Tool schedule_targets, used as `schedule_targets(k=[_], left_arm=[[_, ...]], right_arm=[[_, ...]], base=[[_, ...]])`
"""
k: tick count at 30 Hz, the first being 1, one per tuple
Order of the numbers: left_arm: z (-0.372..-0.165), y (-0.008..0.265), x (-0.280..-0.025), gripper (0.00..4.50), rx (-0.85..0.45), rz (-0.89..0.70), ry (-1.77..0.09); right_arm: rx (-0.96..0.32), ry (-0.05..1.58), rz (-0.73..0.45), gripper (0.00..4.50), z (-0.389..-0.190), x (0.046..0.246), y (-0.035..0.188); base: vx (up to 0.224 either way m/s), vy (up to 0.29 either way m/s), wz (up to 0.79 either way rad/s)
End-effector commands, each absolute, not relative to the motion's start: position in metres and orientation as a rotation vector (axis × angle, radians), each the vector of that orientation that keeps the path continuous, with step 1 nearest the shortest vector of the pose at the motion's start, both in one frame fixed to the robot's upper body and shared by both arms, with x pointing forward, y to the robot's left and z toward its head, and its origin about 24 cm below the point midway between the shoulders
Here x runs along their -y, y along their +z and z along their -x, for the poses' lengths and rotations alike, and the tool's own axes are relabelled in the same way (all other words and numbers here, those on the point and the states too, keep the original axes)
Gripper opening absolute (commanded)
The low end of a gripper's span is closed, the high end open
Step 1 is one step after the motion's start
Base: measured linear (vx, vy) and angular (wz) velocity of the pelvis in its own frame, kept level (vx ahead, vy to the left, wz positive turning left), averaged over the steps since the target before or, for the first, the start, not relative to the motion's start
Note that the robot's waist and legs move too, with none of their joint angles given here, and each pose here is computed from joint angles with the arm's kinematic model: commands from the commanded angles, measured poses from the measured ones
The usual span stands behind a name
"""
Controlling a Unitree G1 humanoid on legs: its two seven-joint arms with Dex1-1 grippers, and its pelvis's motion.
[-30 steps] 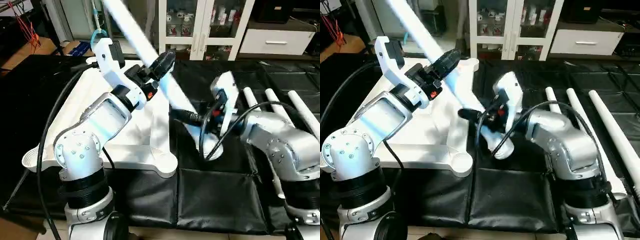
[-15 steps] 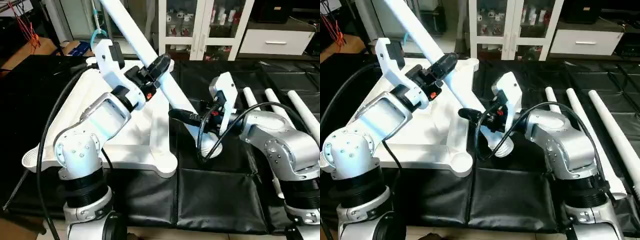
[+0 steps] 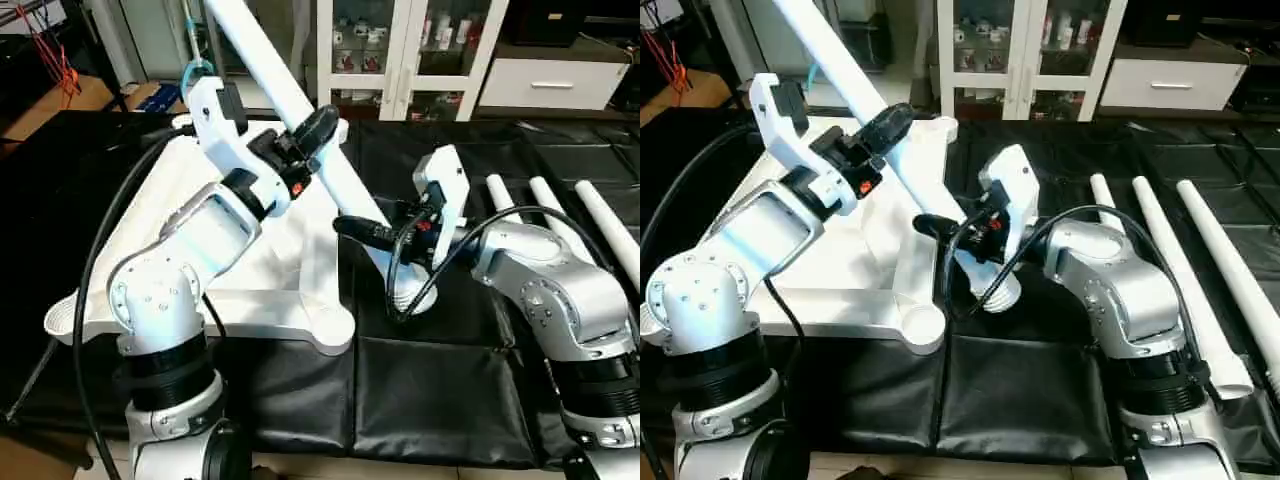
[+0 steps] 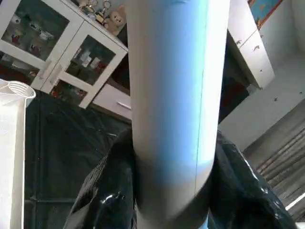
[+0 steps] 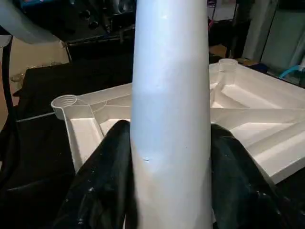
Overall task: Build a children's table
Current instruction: Pick table leg
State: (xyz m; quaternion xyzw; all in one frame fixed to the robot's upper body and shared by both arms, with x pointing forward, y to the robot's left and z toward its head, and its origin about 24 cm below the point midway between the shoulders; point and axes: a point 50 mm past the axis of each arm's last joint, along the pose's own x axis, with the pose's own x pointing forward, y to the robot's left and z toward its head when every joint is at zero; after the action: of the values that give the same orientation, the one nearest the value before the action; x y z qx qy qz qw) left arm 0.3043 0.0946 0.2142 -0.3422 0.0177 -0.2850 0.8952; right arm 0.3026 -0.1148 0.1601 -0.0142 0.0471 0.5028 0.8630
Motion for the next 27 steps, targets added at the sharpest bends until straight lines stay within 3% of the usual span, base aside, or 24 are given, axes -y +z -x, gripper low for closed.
schedule_targets(k=[1,7,11,13,14,17,21,27], left_arm=[[-0.307,0.215,-0.095,1.71,-0.042,0.692,-0.574],[-0.309,0.217,-0.098,1.7,-0.029,0.664,-0.571],[-0.31,0.221,-0.102,1.7,-0.011,0.591,-0.599],[-0.308,0.222,-0.102,1.7,-0.012,0.528,-0.645],[-0.306,0.224,-0.101,1.7,-0.01,0.483,-0.684],[-0.302,0.228,-0.097,1.7,-0.006,0.448,-0.757],[-0.297,0.233,-0.089,1.7,-0.004,0.38,-0.852],[-0.293,0.241,-0.076,1.7,0.02,0.339,-0.967]], right_arm=[[-0.051,1.025,0.052,2.46,-0.304,0.117,0.168],[-0.045,1.015,0.041,2.91,-0.305,0.118,0.168],[-0.018,1.076,-0.047,3.35,-0.301,0.121,0.176],[0.0,1.137,-0.114,3.4,-0.298,0.13,0.186],[0.005,1.161,-0.142,3.63,-0.298,0.138,0.191],[0.001,1.173,-0.163,3.83,-0.301,0.15,0.195],[-0.075,1.19,-0.144,4.15,-0.305,0.16,0.192],[-0.22,1.257,-0.071,4.5,-0.305,0.153,0.175]], base=[[0.0,0.0,0.0],[0.0,0.0,0.0],[0.0,0.0,0.0],[0.0,0.0,0.0],[0.0,0.0,0.0],[0.0,0.0,0.0],[0.0,0.0,0.0],[0.0,0.0,0.0]])
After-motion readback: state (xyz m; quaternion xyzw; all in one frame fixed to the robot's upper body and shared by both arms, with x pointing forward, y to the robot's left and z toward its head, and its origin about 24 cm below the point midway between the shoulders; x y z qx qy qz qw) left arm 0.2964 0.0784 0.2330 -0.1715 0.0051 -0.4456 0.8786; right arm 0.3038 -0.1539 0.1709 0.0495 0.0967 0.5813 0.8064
